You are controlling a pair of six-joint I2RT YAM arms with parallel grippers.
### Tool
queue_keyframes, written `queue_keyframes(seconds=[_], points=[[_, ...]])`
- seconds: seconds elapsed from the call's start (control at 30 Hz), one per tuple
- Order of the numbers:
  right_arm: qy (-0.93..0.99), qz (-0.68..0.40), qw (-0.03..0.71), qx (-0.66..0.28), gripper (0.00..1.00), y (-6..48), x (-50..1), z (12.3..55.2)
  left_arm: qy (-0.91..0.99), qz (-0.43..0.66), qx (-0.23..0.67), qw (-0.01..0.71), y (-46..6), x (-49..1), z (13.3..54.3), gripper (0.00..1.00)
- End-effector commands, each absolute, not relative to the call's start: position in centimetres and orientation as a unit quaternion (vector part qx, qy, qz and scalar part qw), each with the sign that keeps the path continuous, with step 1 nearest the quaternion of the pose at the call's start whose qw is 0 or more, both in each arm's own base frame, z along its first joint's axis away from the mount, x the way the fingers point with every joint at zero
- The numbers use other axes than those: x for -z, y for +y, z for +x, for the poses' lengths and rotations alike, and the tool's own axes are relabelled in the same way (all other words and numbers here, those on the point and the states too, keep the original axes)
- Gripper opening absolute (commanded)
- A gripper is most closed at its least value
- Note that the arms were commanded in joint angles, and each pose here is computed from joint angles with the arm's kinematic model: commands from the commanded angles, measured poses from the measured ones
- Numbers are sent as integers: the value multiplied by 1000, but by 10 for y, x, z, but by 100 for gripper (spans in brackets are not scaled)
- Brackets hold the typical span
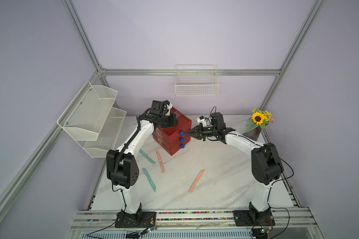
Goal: Place the fruit knives into the drawer by color
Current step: Close the drawer in the storage box, then open the drawer in the storage box.
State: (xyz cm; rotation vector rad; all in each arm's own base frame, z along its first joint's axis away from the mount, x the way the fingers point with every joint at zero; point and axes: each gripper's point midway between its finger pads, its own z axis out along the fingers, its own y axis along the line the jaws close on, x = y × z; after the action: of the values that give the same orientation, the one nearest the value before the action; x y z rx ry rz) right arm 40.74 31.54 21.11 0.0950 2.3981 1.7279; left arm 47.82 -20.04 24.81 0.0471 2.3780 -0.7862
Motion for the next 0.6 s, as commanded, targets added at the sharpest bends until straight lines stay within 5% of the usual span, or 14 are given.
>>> queue_keyframes(seconds=[0.0, 0.23, 0.57], points=[[807, 21, 94, -582, 59, 306, -204, 392, 928, -1, 276, 250, -193, -205, 467, 0], [772, 21, 57, -633, 77, 315, -182, 383, 929, -3, 276, 246, -192, -202, 468, 0], [736, 42, 43, -674, 72, 326, -166, 398, 929, -3, 278, 243, -191, -200, 467, 0]])
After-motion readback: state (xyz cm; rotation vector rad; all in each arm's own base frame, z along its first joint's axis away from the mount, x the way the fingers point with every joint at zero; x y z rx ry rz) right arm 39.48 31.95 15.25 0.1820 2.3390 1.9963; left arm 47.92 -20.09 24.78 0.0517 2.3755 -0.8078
